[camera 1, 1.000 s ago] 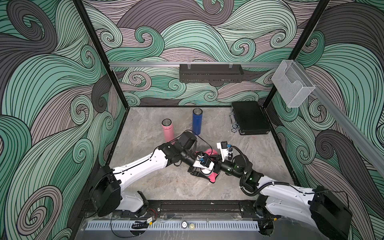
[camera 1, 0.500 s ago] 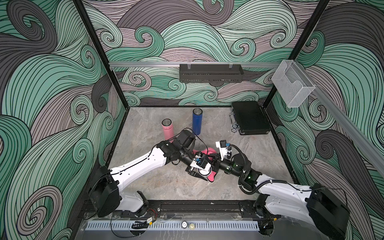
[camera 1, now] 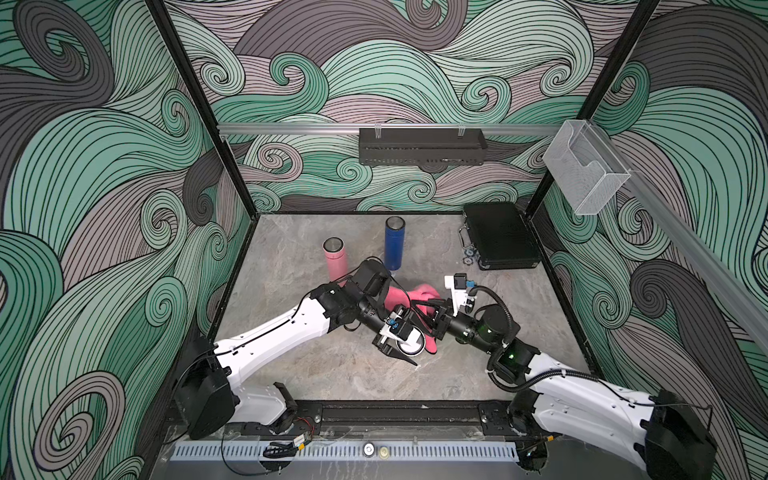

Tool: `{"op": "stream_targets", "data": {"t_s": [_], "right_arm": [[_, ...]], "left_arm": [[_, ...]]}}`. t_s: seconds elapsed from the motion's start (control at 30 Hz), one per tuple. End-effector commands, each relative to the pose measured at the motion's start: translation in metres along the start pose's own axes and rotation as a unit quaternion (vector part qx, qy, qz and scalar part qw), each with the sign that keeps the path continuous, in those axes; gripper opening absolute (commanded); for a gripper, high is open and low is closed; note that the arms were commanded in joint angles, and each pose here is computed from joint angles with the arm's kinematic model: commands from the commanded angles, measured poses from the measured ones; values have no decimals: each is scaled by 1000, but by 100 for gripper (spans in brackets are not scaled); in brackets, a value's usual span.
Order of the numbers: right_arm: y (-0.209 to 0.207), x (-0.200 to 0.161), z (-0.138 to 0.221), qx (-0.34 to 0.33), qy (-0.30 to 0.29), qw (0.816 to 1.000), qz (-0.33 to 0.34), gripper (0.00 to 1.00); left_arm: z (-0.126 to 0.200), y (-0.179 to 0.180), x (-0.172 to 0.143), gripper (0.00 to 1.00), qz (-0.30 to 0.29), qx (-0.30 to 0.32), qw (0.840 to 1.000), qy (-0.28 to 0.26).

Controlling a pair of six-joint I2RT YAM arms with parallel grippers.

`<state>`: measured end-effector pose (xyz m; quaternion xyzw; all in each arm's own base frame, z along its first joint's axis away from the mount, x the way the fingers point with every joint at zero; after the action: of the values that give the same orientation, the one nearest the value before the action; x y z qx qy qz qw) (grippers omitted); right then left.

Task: Wipe the surface of the thermos
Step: Wipe the dirt from the surface of the thermos.

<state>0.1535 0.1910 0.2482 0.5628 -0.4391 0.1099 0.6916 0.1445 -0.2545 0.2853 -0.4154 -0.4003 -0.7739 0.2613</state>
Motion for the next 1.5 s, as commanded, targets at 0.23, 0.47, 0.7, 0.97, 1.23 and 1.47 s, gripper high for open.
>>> {"op": "stream_targets", "data": {"t_s": [0.23, 0.47, 0.7, 0.97, 1.23, 1.47], "right_arm": [[-38, -34, -7, -61, 42, 997, -21, 0], [8, 1, -3, 3, 14, 1000, 14, 0], [-3, -15, -1, -33, 16, 999, 13, 0], [-22, -29, -7, -53, 32, 998, -5, 0], [19, 3, 2, -32, -11, 999, 41, 0], [-13, -19, -7, -98, -2, 995, 19, 0]], "left_arm": [[4, 9, 12, 0, -25, 10, 999, -26], [5, 8, 14, 0, -31, 15, 999, -24], [5, 10, 13, 0, -33, 26, 999, -16], [6, 14, 13, 0, -26, 42, 999, -7], [10, 27, 11, 0, 39, 155, 987, 12], [24, 34, 21, 0, 140, 285, 948, 25]]}}
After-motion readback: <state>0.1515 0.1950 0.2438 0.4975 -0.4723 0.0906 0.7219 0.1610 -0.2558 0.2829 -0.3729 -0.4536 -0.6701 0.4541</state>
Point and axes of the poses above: each gripper's point midway between its finger pads, its own z axis back along the fingers, its own y axis along the line the jaws close on, x = y × z, the point moved 10 cm from there along z, back along the fingers, and after that the axes turned 6 degrees about -z, right-handed, at the moved point
